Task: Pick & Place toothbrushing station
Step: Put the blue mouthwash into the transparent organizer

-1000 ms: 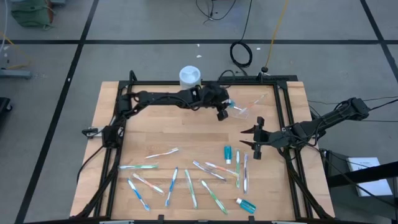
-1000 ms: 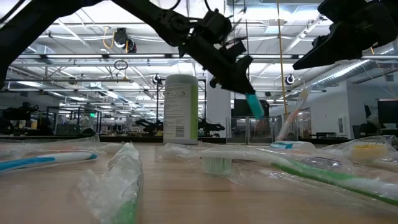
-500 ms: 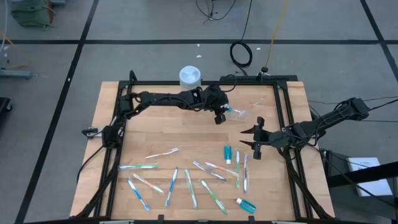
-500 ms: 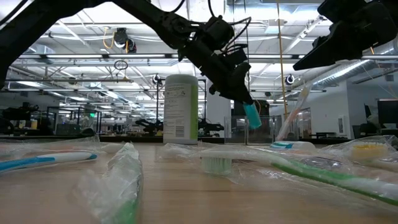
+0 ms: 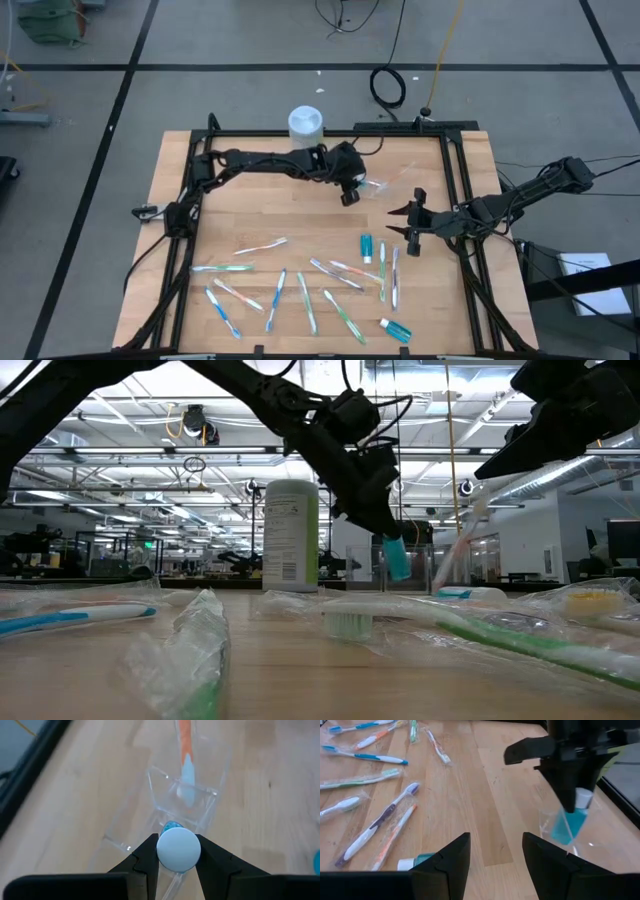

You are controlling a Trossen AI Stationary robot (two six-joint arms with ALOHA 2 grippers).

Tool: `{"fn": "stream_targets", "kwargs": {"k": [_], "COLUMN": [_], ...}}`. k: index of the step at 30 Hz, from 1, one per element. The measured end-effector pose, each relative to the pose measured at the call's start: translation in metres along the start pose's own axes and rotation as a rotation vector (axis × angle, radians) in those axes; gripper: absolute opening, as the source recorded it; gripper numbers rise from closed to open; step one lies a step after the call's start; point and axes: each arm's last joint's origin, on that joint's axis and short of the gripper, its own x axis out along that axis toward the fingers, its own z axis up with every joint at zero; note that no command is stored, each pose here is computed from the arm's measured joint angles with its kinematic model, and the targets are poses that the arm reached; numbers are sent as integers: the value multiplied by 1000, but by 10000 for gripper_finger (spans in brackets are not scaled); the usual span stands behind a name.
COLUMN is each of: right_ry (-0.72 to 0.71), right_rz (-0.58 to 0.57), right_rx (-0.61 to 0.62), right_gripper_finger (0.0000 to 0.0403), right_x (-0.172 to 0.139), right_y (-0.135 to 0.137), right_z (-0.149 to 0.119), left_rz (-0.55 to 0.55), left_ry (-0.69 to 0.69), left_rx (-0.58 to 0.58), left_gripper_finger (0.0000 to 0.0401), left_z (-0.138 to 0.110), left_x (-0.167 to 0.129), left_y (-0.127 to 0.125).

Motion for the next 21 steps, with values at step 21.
{"fn": "stream_targets", "kwargs": {"k": [21], "right_ry": [4], "right_rz": [-1], "right_rx": [-3], "right_gripper_finger": [171], "right_x": [0], "right_y": [0], "right_z": [0], "left_rz": [-48], "left_ry": [133], "left_rx": [12], "left_gripper_finger": [144], "left_z": [-5], "left_x": [-17], "left_y": [-29]}}
